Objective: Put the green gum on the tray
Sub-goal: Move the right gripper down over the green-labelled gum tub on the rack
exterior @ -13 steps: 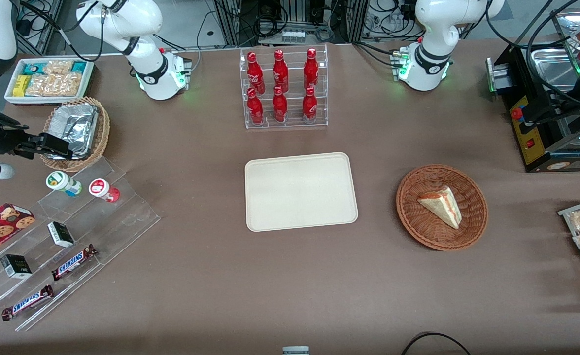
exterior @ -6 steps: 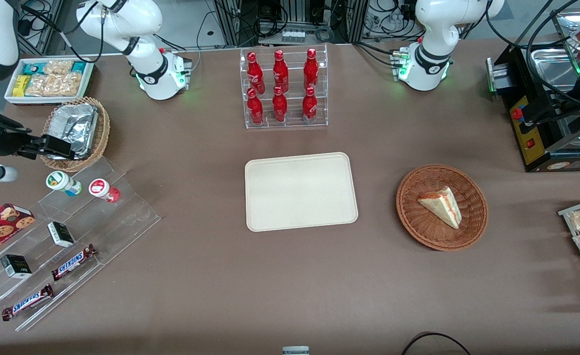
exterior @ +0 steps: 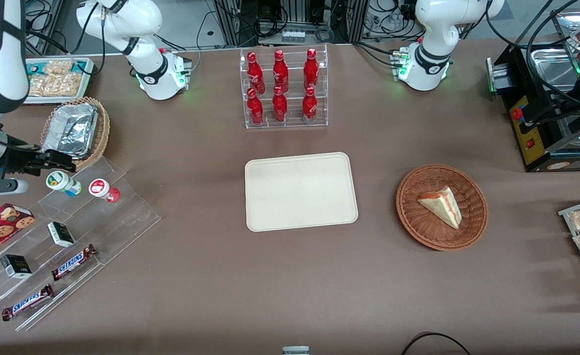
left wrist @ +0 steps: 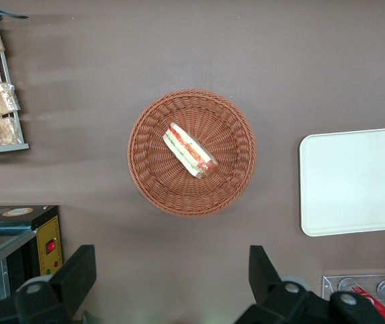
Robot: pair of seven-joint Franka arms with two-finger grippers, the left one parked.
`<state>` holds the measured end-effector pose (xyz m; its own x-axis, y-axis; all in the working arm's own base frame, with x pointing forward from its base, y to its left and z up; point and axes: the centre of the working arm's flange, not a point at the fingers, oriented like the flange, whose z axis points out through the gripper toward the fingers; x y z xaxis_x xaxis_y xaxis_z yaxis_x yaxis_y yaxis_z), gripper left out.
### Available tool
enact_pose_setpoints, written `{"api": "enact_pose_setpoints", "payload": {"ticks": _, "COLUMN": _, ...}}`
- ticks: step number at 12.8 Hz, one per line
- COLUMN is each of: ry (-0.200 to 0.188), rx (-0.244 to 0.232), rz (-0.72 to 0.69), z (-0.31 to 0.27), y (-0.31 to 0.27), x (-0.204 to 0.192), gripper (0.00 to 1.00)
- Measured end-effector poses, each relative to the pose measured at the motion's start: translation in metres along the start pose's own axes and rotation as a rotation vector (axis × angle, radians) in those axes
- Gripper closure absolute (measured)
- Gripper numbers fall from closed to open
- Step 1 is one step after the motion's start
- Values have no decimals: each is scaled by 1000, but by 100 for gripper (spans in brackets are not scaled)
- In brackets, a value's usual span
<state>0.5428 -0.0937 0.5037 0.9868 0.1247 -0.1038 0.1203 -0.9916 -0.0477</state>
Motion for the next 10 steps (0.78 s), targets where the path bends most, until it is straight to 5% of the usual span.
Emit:
{"api": "enact_pose_setpoints", "payload": {"ticks": 7, "ry": 113, "rx": -49, "rz": -372, "z": 59, "y": 59, "x": -32, "gripper": 0}}
{"api": "enact_pose_setpoints", "payload": {"ticks": 10, "ry": 134, "rx": -64, "rz": -427, "z": 76, "y": 73, "x": -46, "gripper": 0}}
